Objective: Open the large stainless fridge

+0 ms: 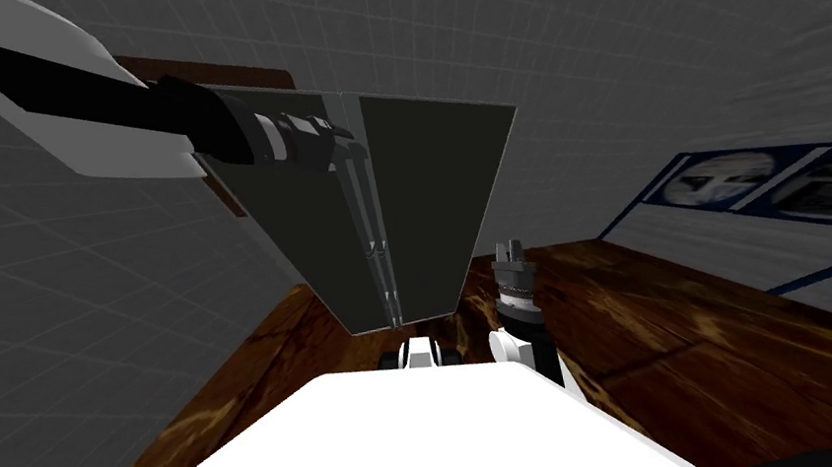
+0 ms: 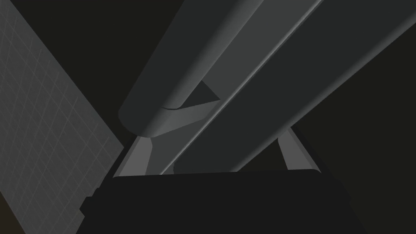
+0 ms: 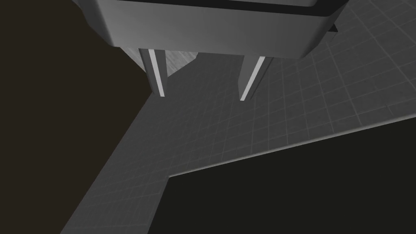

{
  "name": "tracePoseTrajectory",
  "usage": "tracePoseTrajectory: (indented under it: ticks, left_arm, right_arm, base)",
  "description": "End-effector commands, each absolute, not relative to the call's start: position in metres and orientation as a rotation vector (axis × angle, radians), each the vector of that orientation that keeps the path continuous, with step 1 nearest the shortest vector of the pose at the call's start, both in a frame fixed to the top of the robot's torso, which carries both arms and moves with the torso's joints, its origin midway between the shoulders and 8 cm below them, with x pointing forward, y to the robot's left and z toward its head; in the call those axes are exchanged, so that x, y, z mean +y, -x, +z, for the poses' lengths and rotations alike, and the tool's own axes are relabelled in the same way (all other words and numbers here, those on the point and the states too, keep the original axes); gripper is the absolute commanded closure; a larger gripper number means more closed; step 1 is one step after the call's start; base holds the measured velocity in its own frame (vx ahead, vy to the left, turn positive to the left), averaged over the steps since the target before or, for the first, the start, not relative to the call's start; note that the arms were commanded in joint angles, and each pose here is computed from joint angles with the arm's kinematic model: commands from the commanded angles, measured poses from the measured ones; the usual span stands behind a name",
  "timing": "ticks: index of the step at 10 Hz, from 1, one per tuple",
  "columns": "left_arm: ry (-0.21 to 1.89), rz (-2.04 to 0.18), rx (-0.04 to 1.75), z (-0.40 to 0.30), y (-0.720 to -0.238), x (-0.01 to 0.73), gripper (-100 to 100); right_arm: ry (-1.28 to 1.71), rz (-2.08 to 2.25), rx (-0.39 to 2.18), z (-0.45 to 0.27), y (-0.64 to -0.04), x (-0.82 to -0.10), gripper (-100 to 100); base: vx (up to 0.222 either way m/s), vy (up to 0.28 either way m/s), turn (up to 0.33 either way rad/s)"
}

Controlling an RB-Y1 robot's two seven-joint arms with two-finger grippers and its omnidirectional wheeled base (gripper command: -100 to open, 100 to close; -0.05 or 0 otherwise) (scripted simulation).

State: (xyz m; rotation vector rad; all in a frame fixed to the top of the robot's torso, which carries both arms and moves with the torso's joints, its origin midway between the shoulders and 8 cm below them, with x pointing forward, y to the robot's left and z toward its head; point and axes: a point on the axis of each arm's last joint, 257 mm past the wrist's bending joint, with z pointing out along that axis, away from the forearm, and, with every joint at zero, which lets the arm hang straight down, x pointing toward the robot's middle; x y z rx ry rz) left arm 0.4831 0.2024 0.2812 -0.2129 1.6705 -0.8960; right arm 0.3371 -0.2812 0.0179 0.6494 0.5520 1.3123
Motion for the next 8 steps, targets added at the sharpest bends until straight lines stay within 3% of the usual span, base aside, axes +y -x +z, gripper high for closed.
tracePoseTrajectory:
  ticks: [1, 2, 3, 5, 8]
  left_arm:
    - [0.257, -0.838, 1.662, 0.276, -0.501, 0.233, -100]
    - [0.256, -0.845, 1.658, 0.280, -0.499, 0.229, -100]
    - [0.229, -0.875, 1.668, 0.278, -0.490, 0.213, 100]
    - [0.175, -0.940, 1.671, 0.284, -0.468, 0.179, 100]
    - [0.111, -1.003, 1.687, 0.284, -0.442, 0.143, 100]
  right_arm:
    - [-0.649, 1.312, 0.552, 0.018, -0.337, -0.281, 0]
    - [-0.650, 1.312, 0.552, 0.018, -0.337, -0.281, 0]
    - [-0.650, 1.312, 0.552, 0.018, -0.337, -0.281, 0]
    - [-0.650, 1.311, 0.553, 0.018, -0.337, -0.282, 0]
    - [-0.650, 1.311, 0.553, 0.018, -0.337, -0.281, 0]
  base:
    - [-0.120, -0.021, -0.159]
    - [-0.039, -0.003, 0.002]
    - [0.079, 0.014, 0.256]
    - [0.164, 0.037, 0.427]
    - [0.123, 0.027, 0.252]
